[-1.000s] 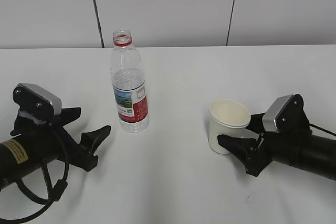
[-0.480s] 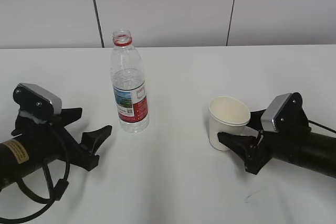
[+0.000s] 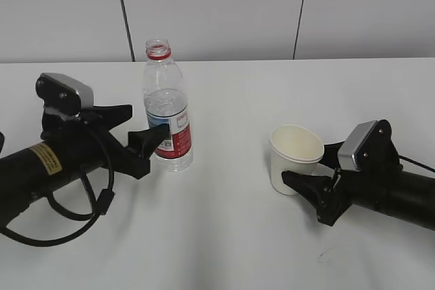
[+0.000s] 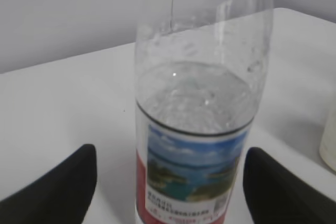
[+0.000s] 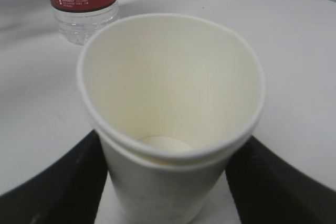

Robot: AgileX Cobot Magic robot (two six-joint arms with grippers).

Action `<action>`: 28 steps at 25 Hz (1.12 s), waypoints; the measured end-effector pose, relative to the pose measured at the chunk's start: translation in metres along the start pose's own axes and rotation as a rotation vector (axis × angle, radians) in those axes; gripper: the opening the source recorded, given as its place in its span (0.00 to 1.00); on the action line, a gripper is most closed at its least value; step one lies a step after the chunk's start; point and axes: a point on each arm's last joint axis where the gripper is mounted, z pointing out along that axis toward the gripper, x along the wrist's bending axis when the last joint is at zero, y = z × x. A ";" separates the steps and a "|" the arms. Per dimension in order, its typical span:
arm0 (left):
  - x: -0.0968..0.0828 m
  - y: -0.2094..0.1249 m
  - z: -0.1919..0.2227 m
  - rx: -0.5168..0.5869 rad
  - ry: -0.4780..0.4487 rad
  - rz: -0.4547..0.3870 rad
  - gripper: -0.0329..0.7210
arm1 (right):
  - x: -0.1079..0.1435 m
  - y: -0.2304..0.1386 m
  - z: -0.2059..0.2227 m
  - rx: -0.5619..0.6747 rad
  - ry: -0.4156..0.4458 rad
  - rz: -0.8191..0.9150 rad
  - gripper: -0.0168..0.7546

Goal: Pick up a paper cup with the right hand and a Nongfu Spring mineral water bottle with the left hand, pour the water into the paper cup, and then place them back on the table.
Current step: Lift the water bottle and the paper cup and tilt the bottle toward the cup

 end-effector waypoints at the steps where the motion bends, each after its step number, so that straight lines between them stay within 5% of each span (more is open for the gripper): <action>1: 0.001 0.003 0.004 -0.010 -0.004 0.006 0.73 | 0.000 0.000 0.000 0.000 0.000 0.000 0.68; 11: 0.001 -0.009 0.029 0.030 -0.098 -0.067 0.76 | 0.000 0.000 0.000 0.000 0.000 0.000 0.68; 23: 0.008 -0.014 0.048 0.026 -0.103 -0.066 0.82 | 0.000 0.000 0.000 0.000 0.000 0.000 0.68; 28: 0.007 -0.013 0.048 0.023 -0.106 -0.066 0.70 | 0.000 0.000 0.000 0.000 0.000 0.000 0.68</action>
